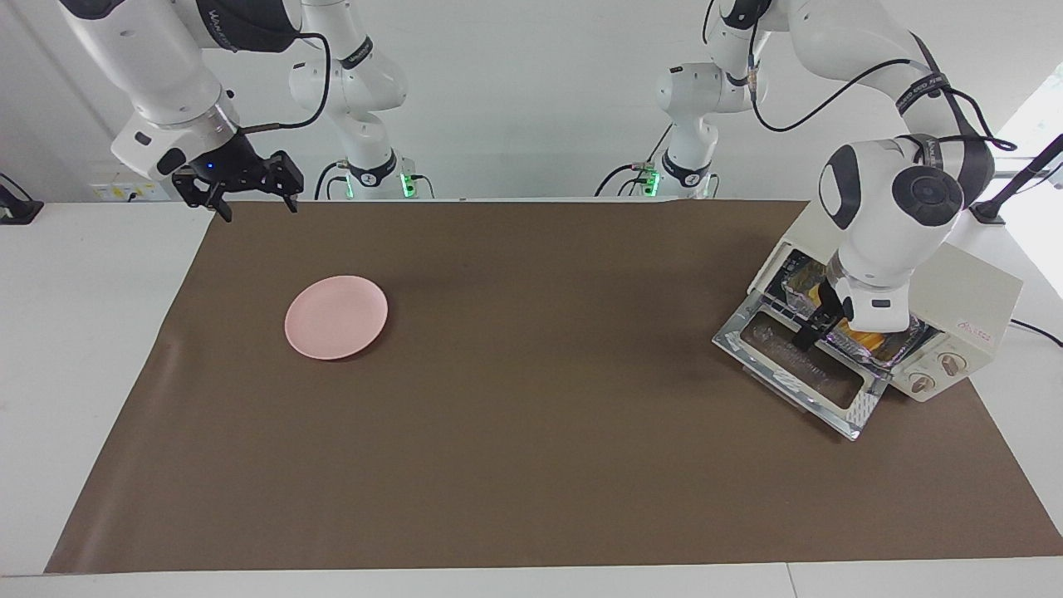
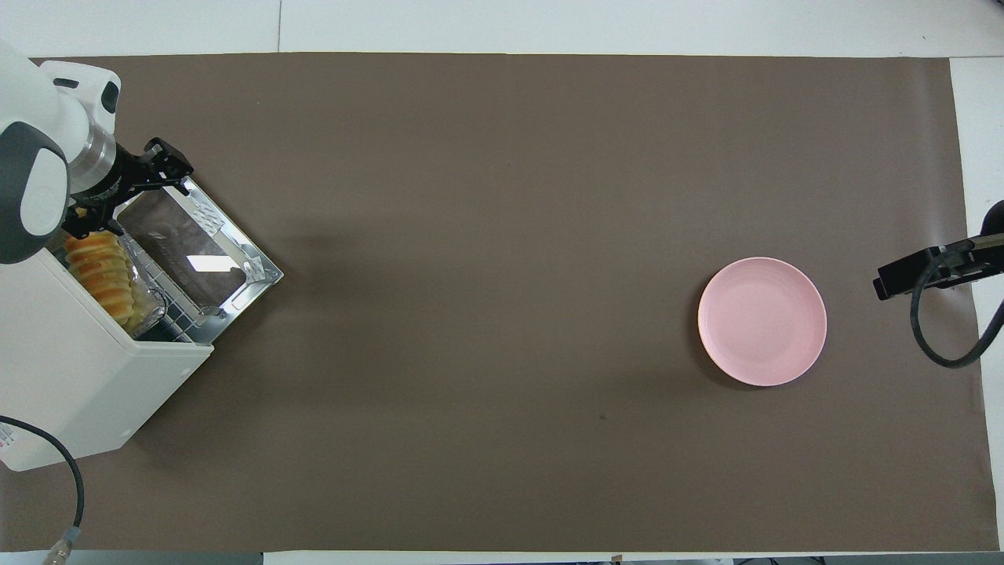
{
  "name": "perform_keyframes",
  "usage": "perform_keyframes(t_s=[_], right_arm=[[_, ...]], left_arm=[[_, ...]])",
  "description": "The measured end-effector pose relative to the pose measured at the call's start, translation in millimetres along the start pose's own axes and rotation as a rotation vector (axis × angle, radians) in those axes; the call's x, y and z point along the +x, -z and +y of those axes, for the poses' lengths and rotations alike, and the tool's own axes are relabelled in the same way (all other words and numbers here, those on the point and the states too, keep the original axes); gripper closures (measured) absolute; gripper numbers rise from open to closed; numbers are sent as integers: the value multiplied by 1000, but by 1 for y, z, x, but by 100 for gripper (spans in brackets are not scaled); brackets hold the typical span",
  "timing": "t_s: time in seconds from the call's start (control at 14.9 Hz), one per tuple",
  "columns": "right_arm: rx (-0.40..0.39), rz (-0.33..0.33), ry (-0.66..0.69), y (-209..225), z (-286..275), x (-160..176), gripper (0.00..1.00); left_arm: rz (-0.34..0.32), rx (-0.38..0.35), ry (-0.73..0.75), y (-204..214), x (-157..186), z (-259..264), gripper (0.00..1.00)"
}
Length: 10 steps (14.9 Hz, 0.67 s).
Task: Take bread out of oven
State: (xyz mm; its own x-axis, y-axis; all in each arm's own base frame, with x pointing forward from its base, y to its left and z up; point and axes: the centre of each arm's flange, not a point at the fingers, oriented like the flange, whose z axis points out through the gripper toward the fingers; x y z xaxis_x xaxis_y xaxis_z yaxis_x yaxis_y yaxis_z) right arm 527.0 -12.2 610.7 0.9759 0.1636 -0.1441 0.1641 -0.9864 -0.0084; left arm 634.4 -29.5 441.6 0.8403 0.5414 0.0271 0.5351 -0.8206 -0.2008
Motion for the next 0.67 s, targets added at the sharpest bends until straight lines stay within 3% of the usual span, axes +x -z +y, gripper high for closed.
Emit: perform_keyframes(t_s=[0.4,0.67], right_arm=[[0,0,0,0,0,0,0],[0,0,0,0,0,0,0]], left_arm=[[0,61,-18,-36,-3,-7,0],[-5,63,-13,-58,-2,-14,0]])
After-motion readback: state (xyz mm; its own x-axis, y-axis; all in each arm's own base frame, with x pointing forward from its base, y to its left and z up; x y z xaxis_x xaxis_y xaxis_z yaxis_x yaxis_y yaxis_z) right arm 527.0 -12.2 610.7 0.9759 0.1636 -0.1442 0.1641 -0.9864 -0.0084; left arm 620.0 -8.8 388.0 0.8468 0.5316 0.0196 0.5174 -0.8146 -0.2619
